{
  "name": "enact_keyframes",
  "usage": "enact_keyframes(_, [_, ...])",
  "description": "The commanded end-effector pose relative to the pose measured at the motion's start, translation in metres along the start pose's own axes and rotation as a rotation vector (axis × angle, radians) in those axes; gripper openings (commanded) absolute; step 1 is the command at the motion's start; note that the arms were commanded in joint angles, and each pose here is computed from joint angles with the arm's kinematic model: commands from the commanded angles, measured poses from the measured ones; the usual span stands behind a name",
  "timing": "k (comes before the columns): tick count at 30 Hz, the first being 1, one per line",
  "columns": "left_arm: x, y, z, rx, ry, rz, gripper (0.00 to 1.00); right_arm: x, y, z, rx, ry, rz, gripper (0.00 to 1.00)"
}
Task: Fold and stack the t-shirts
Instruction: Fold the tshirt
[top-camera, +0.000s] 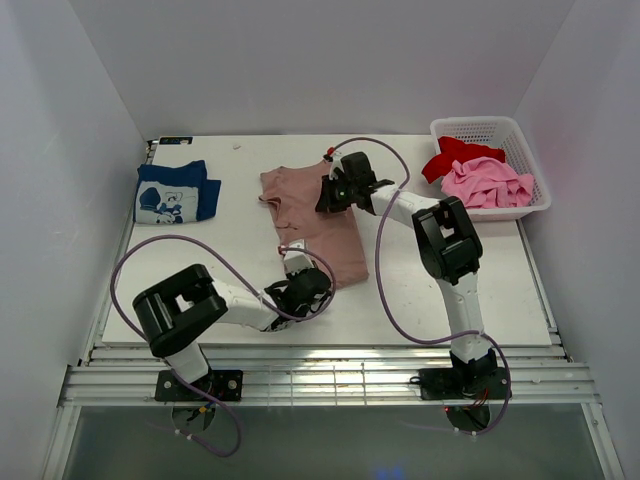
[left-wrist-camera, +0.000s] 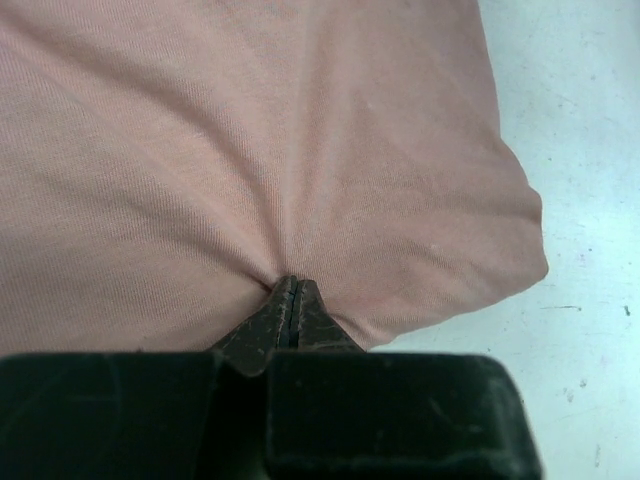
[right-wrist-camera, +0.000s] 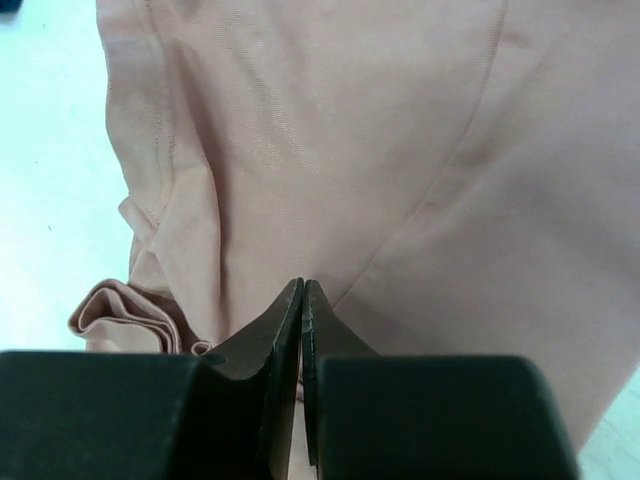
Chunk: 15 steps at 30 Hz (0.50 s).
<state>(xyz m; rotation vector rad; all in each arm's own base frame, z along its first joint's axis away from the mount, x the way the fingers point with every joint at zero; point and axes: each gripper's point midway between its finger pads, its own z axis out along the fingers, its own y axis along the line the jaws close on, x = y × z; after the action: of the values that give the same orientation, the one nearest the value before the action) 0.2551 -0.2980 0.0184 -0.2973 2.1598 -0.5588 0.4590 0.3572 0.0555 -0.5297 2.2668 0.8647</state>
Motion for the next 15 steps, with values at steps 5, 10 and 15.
enact_keyframes(5, [0.024, 0.079, -0.039, -0.351, 0.158, 0.346, 0.00, -0.064, 0.022, -0.097, 0.169, -0.185, -0.122, 0.11])
enact_keyframes(10, [-0.004, 0.085, -0.062, -0.423, 0.098, 0.348, 0.00, -0.037, 0.015, -0.155, 0.340, -0.210, -0.134, 0.19])
enact_keyframes(15, [-0.018, 0.083, -0.088, -0.408, 0.040, 0.300, 0.00, 0.034, 0.012, -0.176, 0.392, -0.130, -0.084, 0.34])
